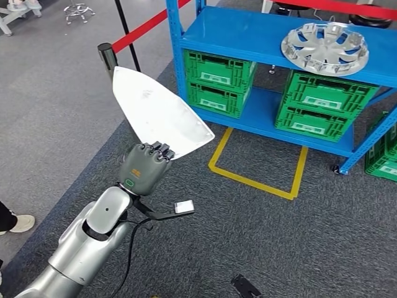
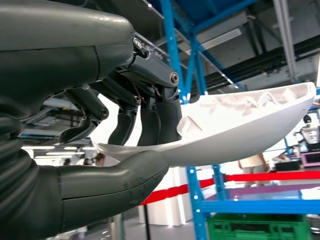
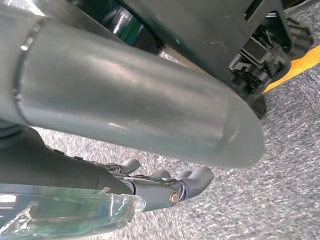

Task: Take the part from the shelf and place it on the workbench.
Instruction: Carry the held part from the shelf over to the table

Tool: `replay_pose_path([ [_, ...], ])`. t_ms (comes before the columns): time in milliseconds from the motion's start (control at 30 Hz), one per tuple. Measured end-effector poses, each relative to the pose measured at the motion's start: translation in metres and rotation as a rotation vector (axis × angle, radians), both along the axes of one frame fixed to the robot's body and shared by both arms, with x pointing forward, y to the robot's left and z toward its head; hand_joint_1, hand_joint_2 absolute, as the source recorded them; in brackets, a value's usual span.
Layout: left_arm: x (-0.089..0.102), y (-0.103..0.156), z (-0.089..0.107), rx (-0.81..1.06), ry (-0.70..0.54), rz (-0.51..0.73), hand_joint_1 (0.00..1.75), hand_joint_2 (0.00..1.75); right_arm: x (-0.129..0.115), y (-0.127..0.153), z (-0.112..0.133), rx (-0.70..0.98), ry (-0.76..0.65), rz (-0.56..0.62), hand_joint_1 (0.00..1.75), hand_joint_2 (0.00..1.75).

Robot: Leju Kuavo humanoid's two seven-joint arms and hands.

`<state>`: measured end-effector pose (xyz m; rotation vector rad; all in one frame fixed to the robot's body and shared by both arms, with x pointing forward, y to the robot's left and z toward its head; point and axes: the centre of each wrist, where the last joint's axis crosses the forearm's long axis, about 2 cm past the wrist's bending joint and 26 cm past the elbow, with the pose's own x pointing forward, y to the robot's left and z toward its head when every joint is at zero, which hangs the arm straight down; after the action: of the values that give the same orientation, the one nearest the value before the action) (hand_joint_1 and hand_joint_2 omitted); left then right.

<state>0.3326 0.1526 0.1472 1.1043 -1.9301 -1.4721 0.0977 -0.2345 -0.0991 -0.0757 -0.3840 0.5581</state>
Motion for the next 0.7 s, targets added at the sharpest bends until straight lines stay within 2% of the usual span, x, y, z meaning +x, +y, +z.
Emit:
replay_pose_path([
  [700,0.0017,-0.0074,0.0076,-0.009,-0.003,-0.004,1.75,1.75,0.0019,0.0005,0.0005,-0.025,0.004,0.044,0.00,0.00],
])
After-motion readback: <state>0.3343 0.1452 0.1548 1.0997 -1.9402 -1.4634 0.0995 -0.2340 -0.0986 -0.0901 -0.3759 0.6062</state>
